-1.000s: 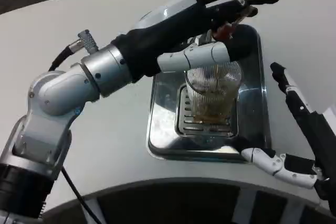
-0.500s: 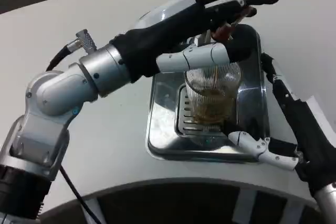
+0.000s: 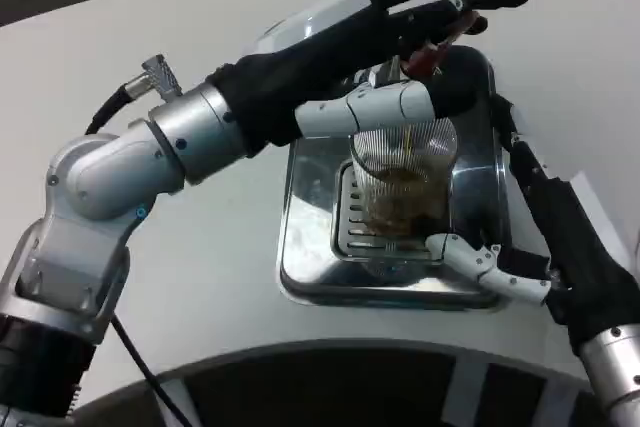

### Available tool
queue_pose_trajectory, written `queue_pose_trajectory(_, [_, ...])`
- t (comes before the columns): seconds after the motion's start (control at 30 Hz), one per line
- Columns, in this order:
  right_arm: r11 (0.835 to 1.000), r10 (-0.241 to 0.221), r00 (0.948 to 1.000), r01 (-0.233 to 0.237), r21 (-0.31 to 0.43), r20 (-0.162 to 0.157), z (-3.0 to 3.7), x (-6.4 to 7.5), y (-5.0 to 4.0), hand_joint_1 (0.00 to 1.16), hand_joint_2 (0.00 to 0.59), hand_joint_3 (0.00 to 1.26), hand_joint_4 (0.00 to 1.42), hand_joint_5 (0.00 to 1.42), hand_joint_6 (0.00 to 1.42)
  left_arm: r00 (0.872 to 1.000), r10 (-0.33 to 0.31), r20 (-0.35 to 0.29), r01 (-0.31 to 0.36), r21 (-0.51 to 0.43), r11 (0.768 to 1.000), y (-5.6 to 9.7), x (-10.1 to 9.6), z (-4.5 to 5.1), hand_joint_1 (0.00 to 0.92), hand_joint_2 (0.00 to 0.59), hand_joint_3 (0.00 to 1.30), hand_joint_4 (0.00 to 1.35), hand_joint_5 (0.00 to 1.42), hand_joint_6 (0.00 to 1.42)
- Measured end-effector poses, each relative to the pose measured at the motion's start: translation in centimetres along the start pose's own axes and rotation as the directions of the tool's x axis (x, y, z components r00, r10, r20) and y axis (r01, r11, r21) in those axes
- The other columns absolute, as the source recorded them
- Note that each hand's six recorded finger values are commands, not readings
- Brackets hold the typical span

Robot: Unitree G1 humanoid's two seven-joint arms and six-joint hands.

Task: Grasp the cup under the faucet to collect the drink, then remove the cup.

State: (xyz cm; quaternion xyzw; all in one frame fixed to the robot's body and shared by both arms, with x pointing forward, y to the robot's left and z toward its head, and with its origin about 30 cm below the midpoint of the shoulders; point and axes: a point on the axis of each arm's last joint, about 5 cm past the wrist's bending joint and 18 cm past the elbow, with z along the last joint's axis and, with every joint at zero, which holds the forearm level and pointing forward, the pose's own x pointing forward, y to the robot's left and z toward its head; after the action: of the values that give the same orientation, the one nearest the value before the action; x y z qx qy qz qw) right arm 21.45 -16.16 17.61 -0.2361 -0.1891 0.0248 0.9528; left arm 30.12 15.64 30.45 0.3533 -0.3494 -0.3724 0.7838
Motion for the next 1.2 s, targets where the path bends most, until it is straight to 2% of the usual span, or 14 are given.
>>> queue_pose_trajectory(0.53, [0.999, 0.017, 0.9998, -0.017, 0.03, 0.012, -0.18, 2.0, 0.51, 0.79, 0.207, 0.0, 0.0, 0.0, 0.0, 1.0, -0.001, 0.002, 0.001, -0.002, 1.0, 0.1, 0.0, -0.01, 0.0, 0.086, 0.13, 0.04, 0.1, 0.09])
queue_pose_trajectory(0.83, [0.998, 0.036, 0.9993, -0.036, 0.046, 0.0, -0.39, 2.2, 1.05, 0.79, 0.207, 0.0, 0.0, 0.0, 0.0, 1.0, -0.002, 0.003, 0.002, -0.002, 1.0, 0.2, 0.0, -0.04, 0.0, 0.092, 0.13, 0.04, 0.1, 0.09])
queue_pose_trajectory(1.2, [0.998, 0.029, 0.9995, -0.028, 0.062, -0.01, -0.5, 2.7, 1.6, 0.79, 0.204, 0.0, 0.0, 0.0, 0.0, 1.0, -0.007, 0.005, 0.007, 0.001, 1.0, 0.3, 0.0, -0.08, 0.004, 0.093, 0.13, 0.05, 0.11, 0.09])
